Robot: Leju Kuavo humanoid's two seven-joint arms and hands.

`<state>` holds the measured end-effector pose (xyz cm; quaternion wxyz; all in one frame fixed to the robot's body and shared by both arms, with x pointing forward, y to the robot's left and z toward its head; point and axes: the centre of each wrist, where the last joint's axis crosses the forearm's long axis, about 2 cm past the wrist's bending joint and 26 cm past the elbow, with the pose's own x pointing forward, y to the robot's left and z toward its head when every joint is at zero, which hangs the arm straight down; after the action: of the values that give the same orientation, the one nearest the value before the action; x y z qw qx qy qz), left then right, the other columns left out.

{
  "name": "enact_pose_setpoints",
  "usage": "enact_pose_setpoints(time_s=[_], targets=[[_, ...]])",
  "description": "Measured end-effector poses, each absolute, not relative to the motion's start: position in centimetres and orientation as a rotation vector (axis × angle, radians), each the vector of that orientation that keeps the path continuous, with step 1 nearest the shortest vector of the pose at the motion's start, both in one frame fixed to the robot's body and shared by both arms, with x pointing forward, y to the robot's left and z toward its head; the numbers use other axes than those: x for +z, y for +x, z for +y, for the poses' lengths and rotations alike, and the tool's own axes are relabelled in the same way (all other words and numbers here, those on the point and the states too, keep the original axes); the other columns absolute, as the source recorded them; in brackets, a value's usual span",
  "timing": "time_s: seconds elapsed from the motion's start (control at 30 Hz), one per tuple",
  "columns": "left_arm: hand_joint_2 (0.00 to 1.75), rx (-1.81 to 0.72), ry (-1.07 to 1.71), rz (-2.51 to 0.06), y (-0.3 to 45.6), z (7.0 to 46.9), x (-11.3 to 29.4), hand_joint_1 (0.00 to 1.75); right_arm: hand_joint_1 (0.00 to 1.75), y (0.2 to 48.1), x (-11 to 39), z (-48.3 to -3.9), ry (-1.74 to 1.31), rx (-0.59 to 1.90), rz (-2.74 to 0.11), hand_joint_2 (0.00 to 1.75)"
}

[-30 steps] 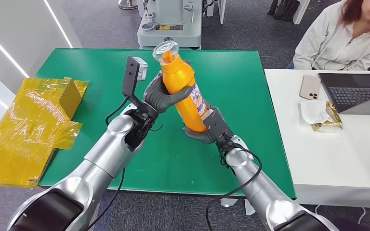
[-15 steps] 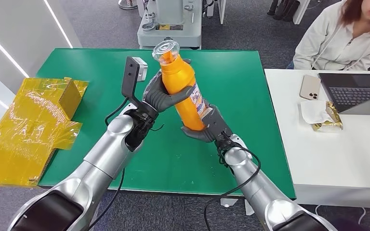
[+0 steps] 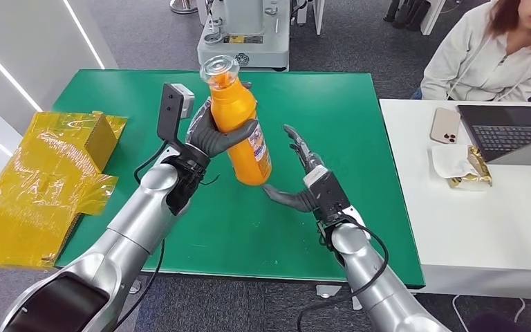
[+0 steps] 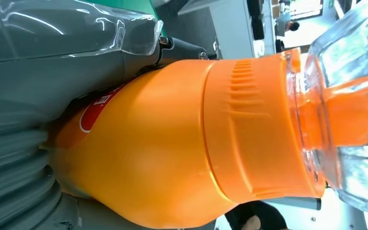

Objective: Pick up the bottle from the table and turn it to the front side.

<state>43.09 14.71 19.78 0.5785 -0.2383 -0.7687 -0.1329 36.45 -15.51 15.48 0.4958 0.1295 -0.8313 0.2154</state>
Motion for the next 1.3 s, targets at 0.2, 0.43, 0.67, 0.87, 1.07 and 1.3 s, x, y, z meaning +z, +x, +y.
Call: enact_pose_setpoints(time_s=[0.2, 0.43, 0.67, 0.87, 1.07, 1.3], targets=[[1.75, -0.321, -0.499, -1.810, 43.3, 15.6, 19.4, 1.75, 0.00, 34.9, 16.5, -15.5, 0.349, 0.502, -2.086, 1.75], [1.75, -0.422, -0.273, -1.910, 44.2, 16.6, 20.1, 1.75, 0.00, 33.3, 17.9, -15.6, 0.393, 0.499, -2.160, 1.75], [1.75, -0.643, 0.130, -2.037, 45.8, 18.8, 22.4, 1.75, 0.00, 31.6, 19.7, -15.5, 0.436, 0.525, -2.244, 1.75], [1.75, -0.830, 0.582, -2.035, 47.7, 23.6, 24.8, 1.75, 0.00, 30.8, 19.4, -15.8, 0.462, 0.544, -2.278, 1.75], [1.75, -1.018, 0.935, -1.965, 48.4, 28.0, 25.8, 1.75, 0.00, 30.7, 19.2, -15.7, 0.487, 0.542, -2.285, 1.75], [1.75, -1.210, 1.223, -1.830, 48.4, 31.2, 25.9, 1.75, 0.00, 30.5, 19.4, -15.5, 0.508, 0.532, -2.280, 1.75]])
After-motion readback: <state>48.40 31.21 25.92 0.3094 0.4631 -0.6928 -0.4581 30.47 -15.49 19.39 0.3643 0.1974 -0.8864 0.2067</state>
